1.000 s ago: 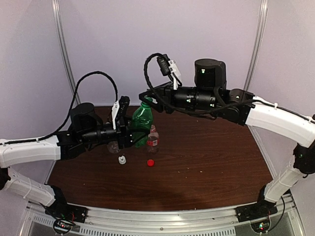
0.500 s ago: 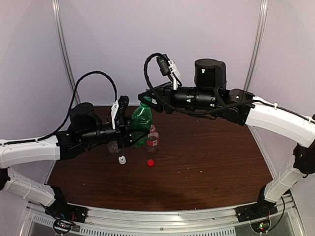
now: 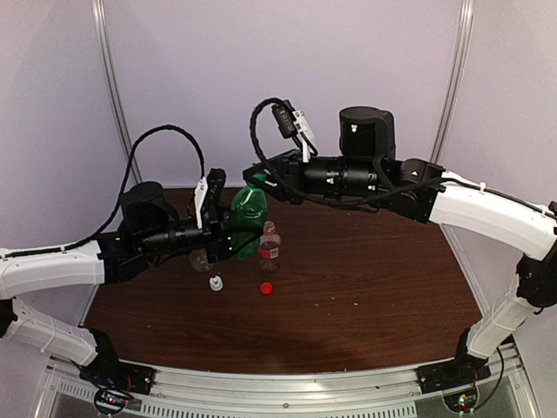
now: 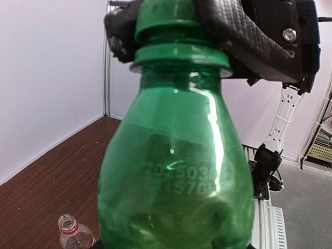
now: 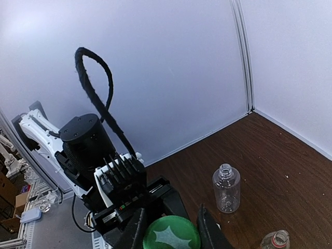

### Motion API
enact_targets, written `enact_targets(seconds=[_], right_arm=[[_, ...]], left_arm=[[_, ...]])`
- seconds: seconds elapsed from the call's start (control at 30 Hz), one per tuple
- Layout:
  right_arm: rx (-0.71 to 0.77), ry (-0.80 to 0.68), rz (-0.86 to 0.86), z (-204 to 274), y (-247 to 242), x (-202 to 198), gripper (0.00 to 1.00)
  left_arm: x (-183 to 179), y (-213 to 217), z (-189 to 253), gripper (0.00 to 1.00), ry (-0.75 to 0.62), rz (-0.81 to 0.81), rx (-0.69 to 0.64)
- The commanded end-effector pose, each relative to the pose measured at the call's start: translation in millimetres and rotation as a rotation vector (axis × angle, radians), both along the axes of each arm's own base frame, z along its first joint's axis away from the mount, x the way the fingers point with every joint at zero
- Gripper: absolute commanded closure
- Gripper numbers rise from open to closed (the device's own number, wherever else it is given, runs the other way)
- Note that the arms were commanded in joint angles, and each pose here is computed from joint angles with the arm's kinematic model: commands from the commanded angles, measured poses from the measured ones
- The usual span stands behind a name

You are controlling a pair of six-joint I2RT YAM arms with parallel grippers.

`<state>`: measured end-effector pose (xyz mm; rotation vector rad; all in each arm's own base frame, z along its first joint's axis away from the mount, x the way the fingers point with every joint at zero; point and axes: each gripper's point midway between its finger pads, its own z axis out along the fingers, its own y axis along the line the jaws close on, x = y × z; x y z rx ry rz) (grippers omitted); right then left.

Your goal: Unscrew the bottle caps

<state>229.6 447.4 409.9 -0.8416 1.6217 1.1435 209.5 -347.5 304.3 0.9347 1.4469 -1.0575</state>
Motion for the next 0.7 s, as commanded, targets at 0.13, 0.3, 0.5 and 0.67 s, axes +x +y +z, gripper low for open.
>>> enact_targets(seconds=[0.13,0.3,0.5,0.67], right_arm=[[0.040,-0.057,0.076,11,0,-9,0.88],[0.037,-0.154,0.239,14,-8,-20,0.93],[0.002,-0.319,0.656,1,-19,-70,0.88],[0.008,-0.328,0.758,3,-28,-75,0.83]], left_arm=[[-7,3,15,0.76,-0.054,-0.015,-0.039],[-31,-1,20,0.76,-0.075,-0.148,-0.056],[-95,4,38,0.75,-0.114,-0.511,-0.142],[-105,7,42,0.75,-0.116,-0.568,-0.159]])
